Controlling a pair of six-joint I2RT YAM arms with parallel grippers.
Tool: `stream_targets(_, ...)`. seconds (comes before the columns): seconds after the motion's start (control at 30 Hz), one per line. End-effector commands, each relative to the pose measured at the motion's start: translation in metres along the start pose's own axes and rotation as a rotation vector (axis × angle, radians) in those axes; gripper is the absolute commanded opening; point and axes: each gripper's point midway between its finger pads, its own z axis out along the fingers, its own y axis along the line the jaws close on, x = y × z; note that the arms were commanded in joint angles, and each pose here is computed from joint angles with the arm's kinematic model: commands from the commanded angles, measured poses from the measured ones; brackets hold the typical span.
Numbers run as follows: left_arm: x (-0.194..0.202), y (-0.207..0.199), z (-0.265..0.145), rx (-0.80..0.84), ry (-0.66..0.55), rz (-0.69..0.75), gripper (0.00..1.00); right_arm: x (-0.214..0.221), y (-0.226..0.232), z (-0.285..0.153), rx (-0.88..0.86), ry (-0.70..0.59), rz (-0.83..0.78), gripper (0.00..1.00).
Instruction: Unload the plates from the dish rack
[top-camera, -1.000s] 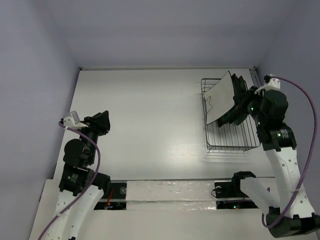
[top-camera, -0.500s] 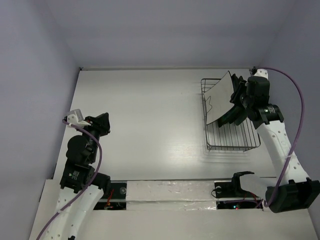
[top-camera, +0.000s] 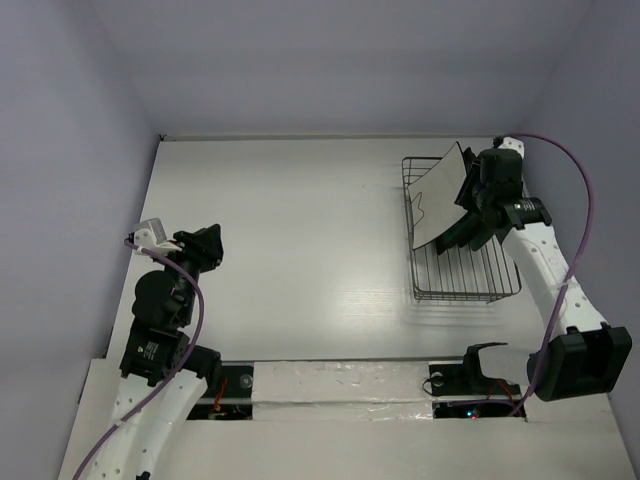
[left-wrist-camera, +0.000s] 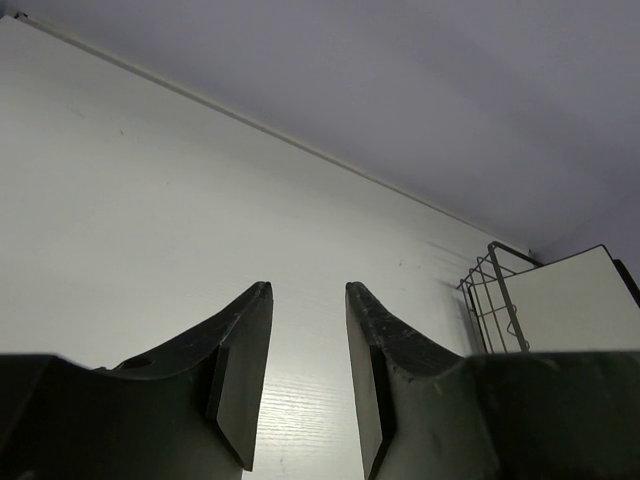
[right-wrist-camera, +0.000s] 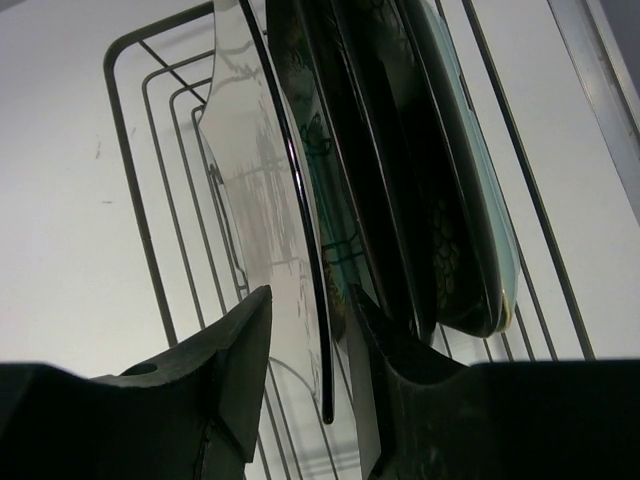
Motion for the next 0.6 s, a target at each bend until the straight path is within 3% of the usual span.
stream_targets(0.0, -0.005, -0.007, 0.001, 0.026, -0.021, -0.007, 0.33, -0.021, 0.006, 0.004, 0.000, -0.068, 0.017, 0.41)
stream_targets(0.1, -0.006, -0.007, 0.002, 0.026, -0.021, -0.007, 0.33, -0.018, 0.013, 0.015, -0.024, -0.052, 0.015, 0.39)
stream_targets(0.17, -0.006, -0.007, 0.001, 0.027, -0.022, -0.008, 0.34, -0.016, 0.018, 0.019, -0.043, -0.041, 0.017, 0.30)
stream_targets(0.3, -0.006, -0.007, 0.002, 0.026, -0.021, -0.009, 0.35, -0.013, 0.023, 0.032, -0.045, -0.026, 0.015, 0.26)
stream_targets(0.5, -0.005, -0.006, 0.002, 0.025, -0.019, -0.005, 0.36, -0.002, 0.023, 0.047, -0.035, -0.003, 0.006, 0.33)
stream_targets(0.53, -0.005, -0.006, 0.002, 0.025, -0.019, -0.005, 0.36, -0.002, 0.023, 0.047, -0.032, -0.004, 0.006, 0.31)
stream_targets(0.57, -0.005, -0.006, 0.002, 0.025, -0.019, -0.005, 0.36, -0.006, 0.023, 0.045, -0.035, -0.016, 0.008, 0.20)
